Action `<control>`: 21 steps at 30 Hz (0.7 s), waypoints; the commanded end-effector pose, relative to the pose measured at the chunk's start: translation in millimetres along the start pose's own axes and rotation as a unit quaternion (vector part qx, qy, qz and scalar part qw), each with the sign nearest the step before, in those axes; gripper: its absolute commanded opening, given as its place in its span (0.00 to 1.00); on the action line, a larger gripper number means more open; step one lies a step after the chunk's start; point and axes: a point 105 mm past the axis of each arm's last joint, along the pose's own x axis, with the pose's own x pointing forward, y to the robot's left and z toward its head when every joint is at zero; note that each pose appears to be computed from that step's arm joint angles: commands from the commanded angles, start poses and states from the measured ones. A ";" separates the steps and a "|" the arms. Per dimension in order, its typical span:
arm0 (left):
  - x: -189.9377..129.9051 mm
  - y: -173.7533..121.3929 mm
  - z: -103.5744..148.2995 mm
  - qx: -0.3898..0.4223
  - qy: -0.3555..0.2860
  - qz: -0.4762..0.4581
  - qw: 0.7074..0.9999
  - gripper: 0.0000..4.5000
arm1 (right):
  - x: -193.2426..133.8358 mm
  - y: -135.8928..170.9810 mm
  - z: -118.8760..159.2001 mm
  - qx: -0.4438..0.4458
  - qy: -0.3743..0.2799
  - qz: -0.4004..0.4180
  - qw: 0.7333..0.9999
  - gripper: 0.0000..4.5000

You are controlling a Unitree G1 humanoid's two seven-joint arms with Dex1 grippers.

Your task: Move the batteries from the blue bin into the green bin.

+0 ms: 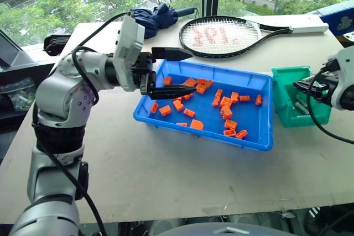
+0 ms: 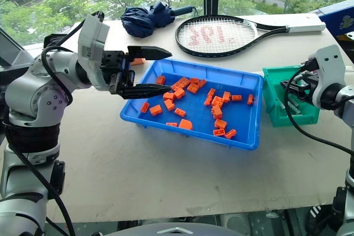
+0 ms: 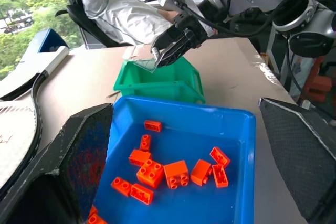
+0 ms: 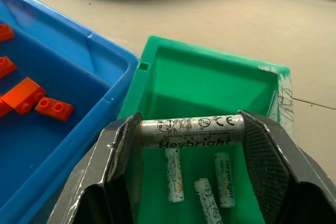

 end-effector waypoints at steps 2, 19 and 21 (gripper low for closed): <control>-0.1 0.0 11.4 0.020 -0.008 -0.003 1.000 1.00 | -11.1 -7.4 12.8 -0.007 -0.034 -0.014 0.999 0.70; -37.6 -23.3 -45.0 -0.038 0.058 0.101 0.993 1.00 | -47.5 43.8 -12.3 -0.038 -0.129 0.141 0.981 0.99; -39.2 -39.6 -56.6 -0.038 0.071 0.105 0.991 1.00 | -59.1 47.8 -26.7 -0.033 -0.136 0.160 0.977 0.99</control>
